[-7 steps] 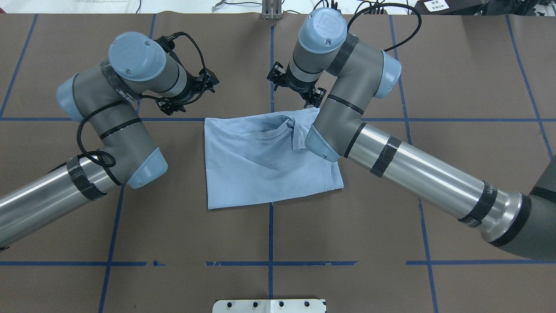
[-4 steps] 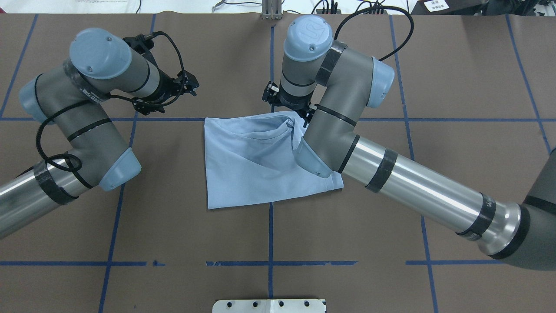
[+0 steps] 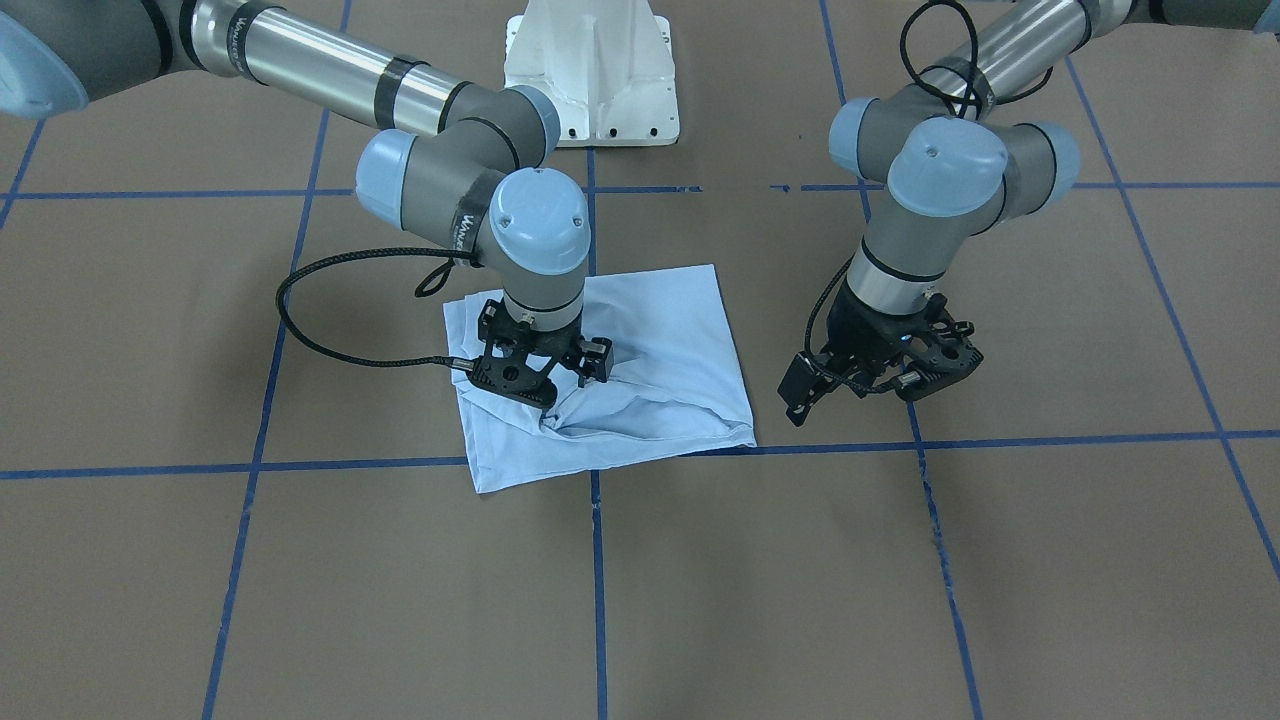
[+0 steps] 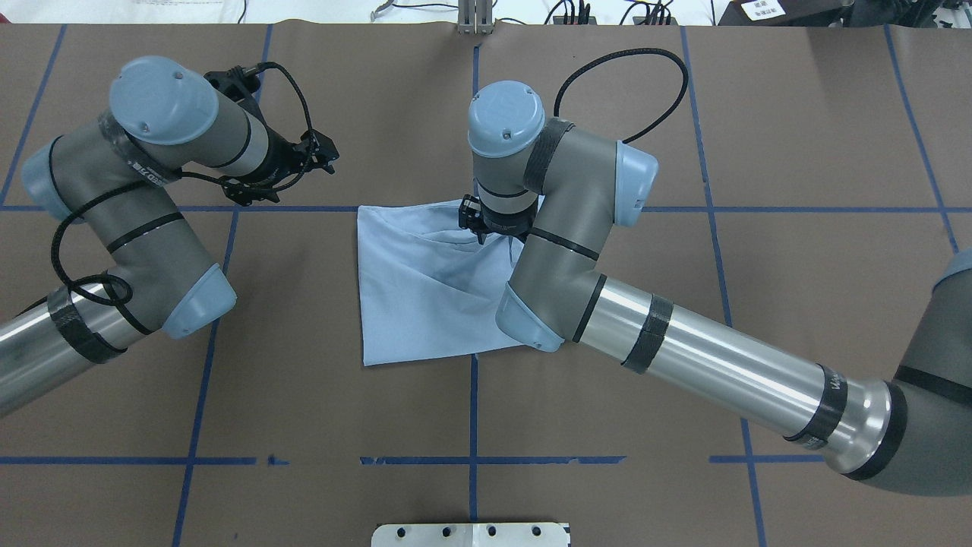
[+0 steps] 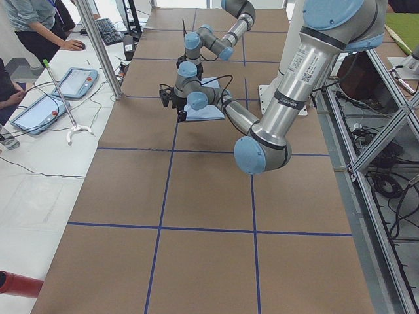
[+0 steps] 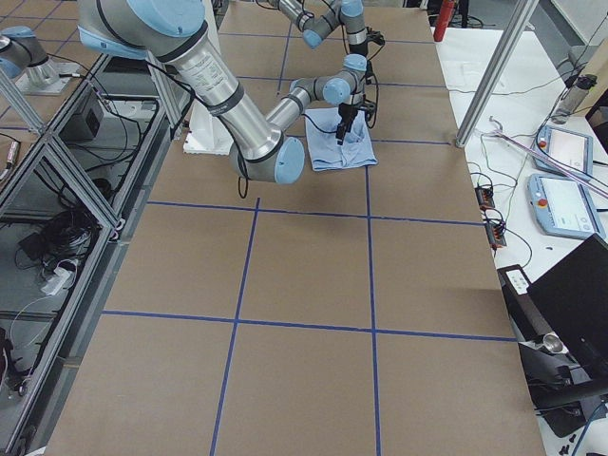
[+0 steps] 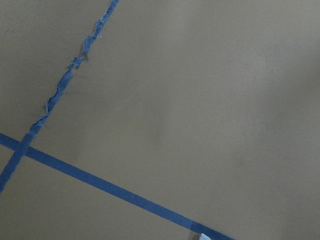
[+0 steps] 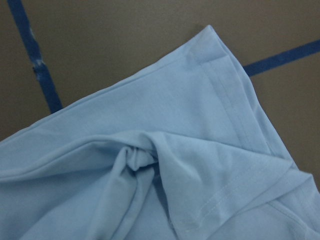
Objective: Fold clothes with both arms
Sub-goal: 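Press the folded corner with the right gripper while the left holds back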
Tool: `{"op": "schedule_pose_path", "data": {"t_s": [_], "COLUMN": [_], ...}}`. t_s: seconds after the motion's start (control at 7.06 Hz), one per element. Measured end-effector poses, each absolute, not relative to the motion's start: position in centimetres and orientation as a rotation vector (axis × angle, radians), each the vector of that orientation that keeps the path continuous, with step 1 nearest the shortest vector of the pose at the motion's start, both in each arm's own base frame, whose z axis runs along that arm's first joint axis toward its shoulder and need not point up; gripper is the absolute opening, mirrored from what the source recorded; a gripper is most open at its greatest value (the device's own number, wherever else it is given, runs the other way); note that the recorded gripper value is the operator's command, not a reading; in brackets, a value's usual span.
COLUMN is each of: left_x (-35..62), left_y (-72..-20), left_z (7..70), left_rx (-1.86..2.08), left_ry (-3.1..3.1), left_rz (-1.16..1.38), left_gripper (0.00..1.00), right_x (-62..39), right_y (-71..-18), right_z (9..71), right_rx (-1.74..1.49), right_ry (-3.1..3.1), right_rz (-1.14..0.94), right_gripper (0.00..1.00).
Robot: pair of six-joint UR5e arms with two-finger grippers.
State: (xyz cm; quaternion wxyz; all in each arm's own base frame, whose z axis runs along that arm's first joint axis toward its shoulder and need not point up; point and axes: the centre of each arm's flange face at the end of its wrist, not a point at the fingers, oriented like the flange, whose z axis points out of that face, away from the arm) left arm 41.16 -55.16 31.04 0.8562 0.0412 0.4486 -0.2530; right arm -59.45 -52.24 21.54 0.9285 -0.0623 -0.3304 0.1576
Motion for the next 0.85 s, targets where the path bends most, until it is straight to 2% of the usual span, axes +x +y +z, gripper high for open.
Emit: {"op": "schedule_pose_path", "data": {"t_s": [0.85], "left_x": [41.4], "left_y": [-55.0], "left_z": [31.0], "left_rx": [0.085], "left_ry": [0.944], "left_rz": [-0.530], "left_gripper": [1.00], "right_x": [-56.6], "right_y": [-57.4], "right_z": [25.9], "right_rx": [0.016], "right_ry": [-0.533], "right_rz": [0.148], "right_gripper": [1.00]}}
